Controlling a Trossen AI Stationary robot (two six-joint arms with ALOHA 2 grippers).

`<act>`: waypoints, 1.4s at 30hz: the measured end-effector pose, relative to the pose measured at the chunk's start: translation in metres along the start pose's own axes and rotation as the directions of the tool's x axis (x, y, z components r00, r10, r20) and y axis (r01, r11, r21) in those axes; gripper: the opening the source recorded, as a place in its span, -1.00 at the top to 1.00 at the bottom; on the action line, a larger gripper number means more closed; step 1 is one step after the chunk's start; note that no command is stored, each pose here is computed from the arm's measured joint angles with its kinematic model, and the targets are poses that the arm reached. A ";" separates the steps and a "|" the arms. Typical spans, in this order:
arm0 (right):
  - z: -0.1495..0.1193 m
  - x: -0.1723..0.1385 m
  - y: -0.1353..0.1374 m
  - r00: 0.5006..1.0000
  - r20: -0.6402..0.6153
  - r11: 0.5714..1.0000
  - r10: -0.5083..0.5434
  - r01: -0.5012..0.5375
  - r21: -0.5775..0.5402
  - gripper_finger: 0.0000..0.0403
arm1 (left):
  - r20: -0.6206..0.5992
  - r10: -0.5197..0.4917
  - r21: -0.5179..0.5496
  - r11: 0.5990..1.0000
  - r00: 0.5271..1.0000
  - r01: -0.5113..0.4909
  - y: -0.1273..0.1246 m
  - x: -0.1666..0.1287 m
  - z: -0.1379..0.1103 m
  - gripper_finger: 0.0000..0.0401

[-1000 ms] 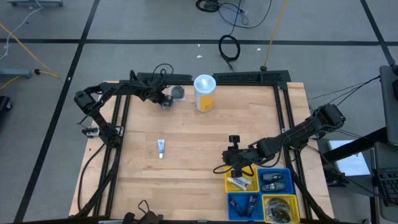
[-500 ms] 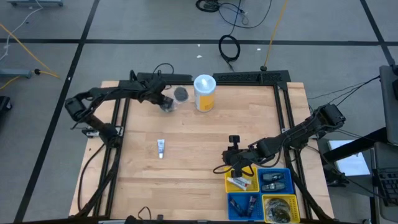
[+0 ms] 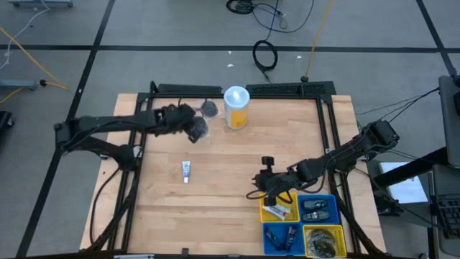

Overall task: Pick & Place Travel size toiletries
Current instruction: Put the hairbrush into the bottom yellow basket

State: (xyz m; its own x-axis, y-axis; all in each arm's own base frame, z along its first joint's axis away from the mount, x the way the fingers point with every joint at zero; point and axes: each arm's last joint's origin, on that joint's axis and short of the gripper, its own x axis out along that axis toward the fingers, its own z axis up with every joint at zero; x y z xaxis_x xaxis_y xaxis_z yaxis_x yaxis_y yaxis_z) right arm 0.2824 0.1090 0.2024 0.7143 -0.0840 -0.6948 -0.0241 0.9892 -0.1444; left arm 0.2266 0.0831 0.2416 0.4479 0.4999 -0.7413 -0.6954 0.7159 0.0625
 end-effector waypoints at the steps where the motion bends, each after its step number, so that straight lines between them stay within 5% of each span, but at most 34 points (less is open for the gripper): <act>1: 0.001 0.000 0.000 1.000 0.010 1.000 0.001 -0.001 0.002 0.71 | 0.021 -0.003 0.025 1.000 1.000 0.002 -0.007 -0.005 -0.002 1.00; 10: 0.013 0.002 -0.007 0.994 0.109 0.998 -0.005 -0.002 0.056 0.71 | 0.209 -0.047 0.188 0.982 0.977 0.007 -0.064 -0.041 -0.020 1.00; 23: 0.037 0.003 -0.023 0.945 0.325 0.997 -0.041 0.016 0.078 0.67 | 0.499 -0.149 0.352 0.935 0.854 -0.043 -0.138 -0.076 -0.045 1.00; 42: 0.049 0.004 -0.044 0.905 0.413 0.990 -0.104 0.052 0.133 -0.24 | 0.667 -0.007 0.308 0.913 0.745 -0.267 -0.194 -0.065 -0.074 1.00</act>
State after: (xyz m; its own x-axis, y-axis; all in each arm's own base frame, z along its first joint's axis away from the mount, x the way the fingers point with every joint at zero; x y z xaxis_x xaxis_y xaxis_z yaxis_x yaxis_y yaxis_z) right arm 0.3204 0.0714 0.2404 0.9378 -0.1289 -0.3223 0.1067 0.9906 -0.0855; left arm 0.2909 -0.1241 0.2280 0.7134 0.6925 -0.1070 -0.5818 0.6705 0.4604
